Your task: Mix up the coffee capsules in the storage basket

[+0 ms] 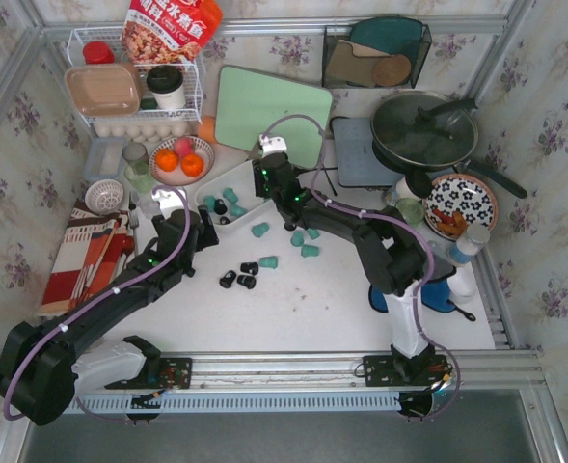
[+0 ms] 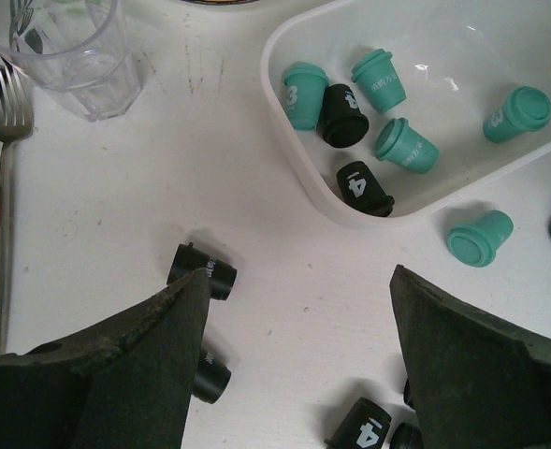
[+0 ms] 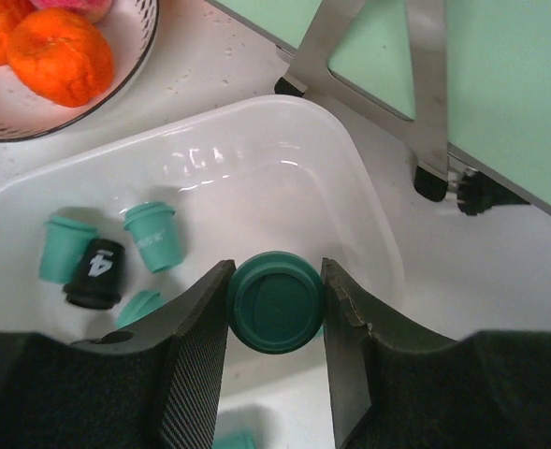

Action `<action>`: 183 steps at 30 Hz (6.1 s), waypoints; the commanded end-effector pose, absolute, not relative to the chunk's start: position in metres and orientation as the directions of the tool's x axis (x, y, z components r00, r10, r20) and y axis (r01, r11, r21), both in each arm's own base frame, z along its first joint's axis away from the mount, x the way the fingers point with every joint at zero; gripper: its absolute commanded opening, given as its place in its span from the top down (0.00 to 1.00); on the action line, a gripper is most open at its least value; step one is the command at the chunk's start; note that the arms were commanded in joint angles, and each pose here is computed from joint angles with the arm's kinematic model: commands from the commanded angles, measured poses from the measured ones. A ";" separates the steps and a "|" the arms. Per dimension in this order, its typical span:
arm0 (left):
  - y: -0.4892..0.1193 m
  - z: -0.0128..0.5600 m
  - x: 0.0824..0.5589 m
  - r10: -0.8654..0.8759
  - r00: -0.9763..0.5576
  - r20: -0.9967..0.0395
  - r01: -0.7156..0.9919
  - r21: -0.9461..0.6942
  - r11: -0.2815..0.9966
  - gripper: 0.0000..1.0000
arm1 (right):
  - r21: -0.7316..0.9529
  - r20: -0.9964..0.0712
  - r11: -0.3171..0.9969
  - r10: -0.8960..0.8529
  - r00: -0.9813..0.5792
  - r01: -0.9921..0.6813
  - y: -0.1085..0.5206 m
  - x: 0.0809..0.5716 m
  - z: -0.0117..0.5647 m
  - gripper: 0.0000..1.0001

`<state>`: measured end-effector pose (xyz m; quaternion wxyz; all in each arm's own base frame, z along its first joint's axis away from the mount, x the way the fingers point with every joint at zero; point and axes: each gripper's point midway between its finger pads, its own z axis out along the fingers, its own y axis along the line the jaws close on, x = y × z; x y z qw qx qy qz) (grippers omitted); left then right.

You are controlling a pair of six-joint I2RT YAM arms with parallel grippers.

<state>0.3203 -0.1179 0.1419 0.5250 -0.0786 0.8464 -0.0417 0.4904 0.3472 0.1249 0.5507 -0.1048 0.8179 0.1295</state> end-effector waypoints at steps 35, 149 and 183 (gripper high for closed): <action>-0.122 0.142 0.323 -0.190 -0.444 -0.876 -0.089 -0.167 0.982 0.20 | 0.068 -0.797 0.965 -0.101 -0.596 -0.254 0.242 0.353 0.076 0.31; -0.143 0.125 0.334 -0.089 -0.538 -0.838 -0.003 -0.104 0.995 0.20 | 0.109 -0.988 0.994 0.110 0.106 -0.022 0.107 0.300 0.192 0.00; -0.046 0.048 0.256 -0.436 -0.748 -0.501 -0.458 -0.087 0.885 0.08 | 0.063 -0.998 0.997 0.063 0.000 0.050 0.104 0.308 0.171 0.00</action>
